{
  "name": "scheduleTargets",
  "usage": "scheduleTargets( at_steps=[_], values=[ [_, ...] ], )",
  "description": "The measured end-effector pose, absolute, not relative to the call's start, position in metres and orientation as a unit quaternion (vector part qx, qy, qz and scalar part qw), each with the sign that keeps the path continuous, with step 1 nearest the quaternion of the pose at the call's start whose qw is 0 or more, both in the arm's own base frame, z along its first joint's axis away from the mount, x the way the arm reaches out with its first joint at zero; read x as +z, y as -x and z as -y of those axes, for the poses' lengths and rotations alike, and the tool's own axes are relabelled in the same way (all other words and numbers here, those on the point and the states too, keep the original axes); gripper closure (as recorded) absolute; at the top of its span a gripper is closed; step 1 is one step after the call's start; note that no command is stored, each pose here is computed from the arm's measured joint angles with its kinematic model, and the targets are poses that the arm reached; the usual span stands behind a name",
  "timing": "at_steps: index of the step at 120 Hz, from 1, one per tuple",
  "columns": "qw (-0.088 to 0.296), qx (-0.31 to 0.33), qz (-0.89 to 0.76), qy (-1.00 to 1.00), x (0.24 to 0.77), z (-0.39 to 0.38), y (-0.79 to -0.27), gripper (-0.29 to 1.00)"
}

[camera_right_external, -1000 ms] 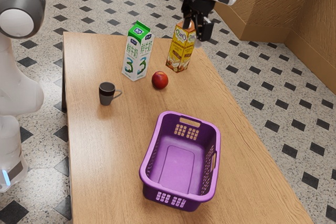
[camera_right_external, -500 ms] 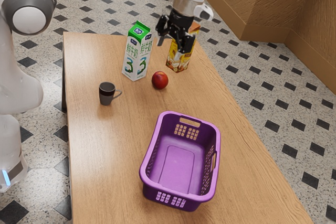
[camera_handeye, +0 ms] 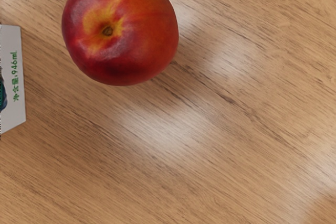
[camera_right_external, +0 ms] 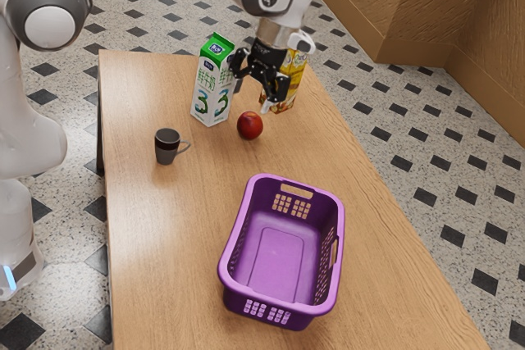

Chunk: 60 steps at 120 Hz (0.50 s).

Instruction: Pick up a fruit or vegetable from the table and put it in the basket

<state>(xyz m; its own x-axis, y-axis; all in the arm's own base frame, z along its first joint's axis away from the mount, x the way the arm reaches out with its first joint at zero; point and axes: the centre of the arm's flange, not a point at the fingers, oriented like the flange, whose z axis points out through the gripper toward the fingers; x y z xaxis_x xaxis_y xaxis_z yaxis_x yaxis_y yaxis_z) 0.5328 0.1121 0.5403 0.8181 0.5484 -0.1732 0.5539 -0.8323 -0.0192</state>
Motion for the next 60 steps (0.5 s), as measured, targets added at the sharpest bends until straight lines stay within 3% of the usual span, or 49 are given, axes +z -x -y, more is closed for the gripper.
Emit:
scheduleTargets(
  at_steps=[27,60],
  values=[
    [0.019,-0.051,-0.281,-0.958,0.533,-0.119,-0.540,0.00],
    [-0.004,-0.050,-0.278,-0.959,0.507,-0.140,-0.534,0.00]
  ],
)
